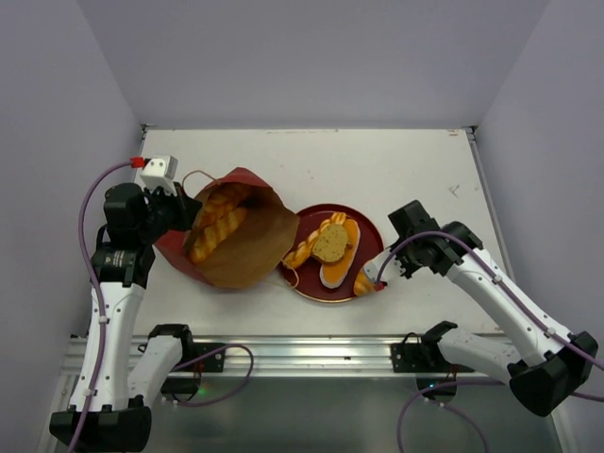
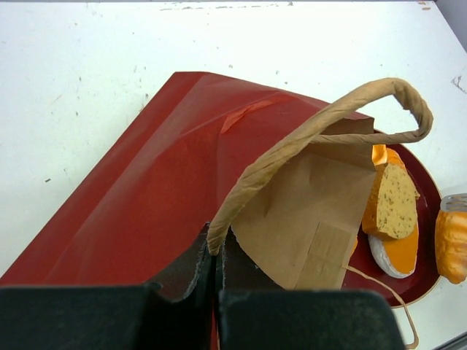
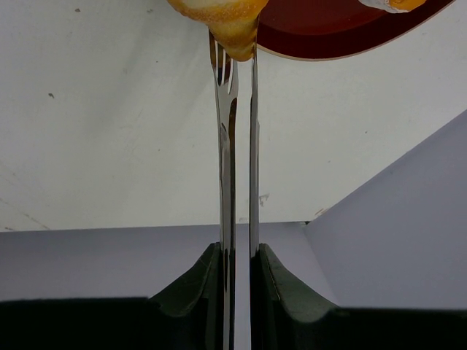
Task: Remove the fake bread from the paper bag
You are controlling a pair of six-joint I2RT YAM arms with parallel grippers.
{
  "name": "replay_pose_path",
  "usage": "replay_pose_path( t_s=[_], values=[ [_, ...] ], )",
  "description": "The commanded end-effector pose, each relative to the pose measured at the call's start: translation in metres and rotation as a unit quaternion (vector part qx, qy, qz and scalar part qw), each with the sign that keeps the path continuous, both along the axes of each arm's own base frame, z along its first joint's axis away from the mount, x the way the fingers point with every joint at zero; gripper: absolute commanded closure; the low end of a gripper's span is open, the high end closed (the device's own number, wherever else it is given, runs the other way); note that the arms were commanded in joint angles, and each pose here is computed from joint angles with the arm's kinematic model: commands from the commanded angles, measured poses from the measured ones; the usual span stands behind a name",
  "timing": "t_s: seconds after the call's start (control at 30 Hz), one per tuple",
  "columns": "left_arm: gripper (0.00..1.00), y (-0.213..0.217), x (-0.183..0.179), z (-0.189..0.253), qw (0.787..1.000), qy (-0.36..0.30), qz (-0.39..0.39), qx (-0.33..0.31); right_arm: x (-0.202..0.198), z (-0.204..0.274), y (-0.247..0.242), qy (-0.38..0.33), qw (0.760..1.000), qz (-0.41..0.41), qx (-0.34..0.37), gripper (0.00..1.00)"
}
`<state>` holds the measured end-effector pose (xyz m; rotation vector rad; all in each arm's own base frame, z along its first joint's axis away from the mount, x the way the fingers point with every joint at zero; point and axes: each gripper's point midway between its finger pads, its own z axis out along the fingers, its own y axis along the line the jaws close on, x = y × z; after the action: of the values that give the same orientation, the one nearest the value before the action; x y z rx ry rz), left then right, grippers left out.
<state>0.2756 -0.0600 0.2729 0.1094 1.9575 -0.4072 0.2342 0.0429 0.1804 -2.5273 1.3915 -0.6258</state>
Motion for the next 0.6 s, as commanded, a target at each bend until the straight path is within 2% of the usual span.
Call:
replay_pose_path(
  t_s=[0.0,0.37,0.57],
  values=[
    [1.0,-0.002,-0.001,0.005,1.0,-0.02,-0.011,0.002,0.019,0.027,-0.005,-0.045,0.998,0.006,-0.035,0.93],
    [1.0,-0.004,-0.002,0.009,0.999,-0.028,-0.018,-0.001,0.022,0.052,-0.001,-0.049,0.998,0.013,-0.029,0.93],
    [1.0,-0.005,-0.002,0.009,0.999,-0.028,-0.02,-0.003,0.025,0.041,-0.003,-0.046,0.997,0.024,-0.051,0.92]
  ],
)
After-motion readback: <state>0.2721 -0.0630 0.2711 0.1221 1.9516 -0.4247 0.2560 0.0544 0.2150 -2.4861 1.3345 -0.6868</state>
